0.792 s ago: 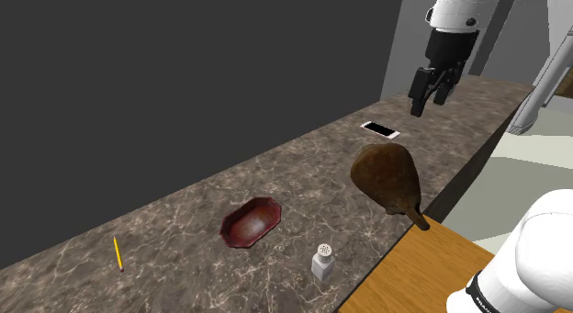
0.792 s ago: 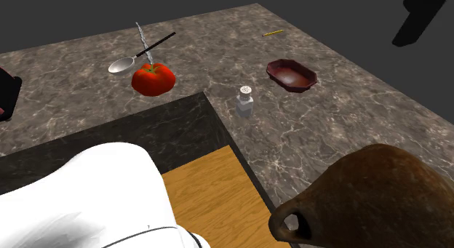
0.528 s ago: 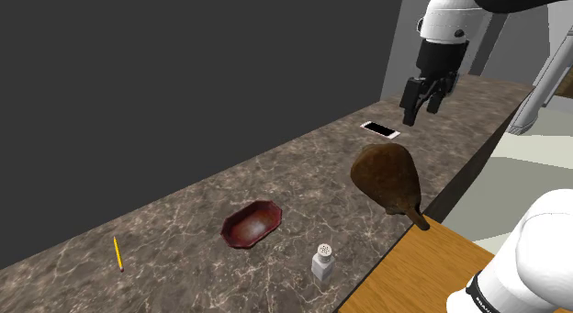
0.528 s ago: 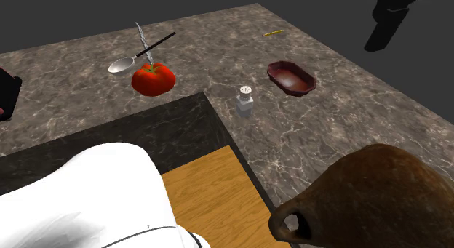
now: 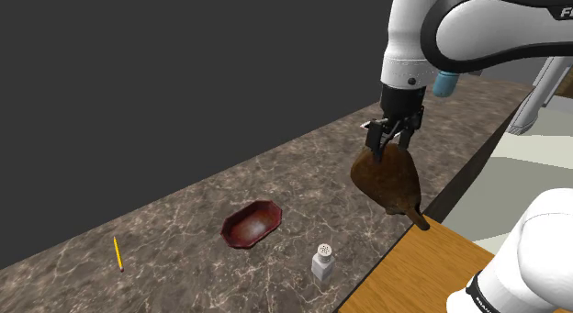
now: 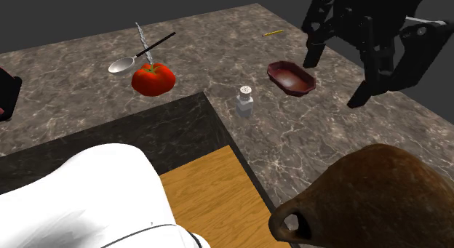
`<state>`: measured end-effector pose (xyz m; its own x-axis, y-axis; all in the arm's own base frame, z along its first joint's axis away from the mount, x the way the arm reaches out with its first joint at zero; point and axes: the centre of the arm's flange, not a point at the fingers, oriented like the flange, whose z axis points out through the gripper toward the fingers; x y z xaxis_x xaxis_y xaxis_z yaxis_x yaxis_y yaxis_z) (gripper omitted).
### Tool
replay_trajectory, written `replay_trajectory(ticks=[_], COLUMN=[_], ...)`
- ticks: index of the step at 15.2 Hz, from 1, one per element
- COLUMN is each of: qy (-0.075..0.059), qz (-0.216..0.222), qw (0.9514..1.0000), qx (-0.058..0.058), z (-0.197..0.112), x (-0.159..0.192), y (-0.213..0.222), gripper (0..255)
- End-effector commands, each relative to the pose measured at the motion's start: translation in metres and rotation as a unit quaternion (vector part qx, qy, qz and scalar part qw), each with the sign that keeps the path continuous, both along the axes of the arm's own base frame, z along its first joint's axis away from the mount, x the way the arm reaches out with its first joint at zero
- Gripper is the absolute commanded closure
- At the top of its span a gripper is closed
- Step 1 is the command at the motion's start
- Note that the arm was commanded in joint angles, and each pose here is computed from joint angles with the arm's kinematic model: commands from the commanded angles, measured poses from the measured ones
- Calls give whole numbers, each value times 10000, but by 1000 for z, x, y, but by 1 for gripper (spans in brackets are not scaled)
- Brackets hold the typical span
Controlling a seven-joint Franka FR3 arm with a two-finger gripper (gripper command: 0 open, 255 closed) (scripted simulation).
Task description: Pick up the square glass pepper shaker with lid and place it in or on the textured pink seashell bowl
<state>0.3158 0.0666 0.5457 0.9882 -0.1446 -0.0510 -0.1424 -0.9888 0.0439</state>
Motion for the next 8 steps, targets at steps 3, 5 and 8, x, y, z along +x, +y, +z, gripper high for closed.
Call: replay_trajectory(ticks=[3,5,8], qy=[135,203,305], qz=[-86,-125,-183], qw=[9999,9997,9993], qx=[34,50,74], z=[-35,-53,-79], x=[10,15,22], y=[40,59,88], gripper=[0,0,0])
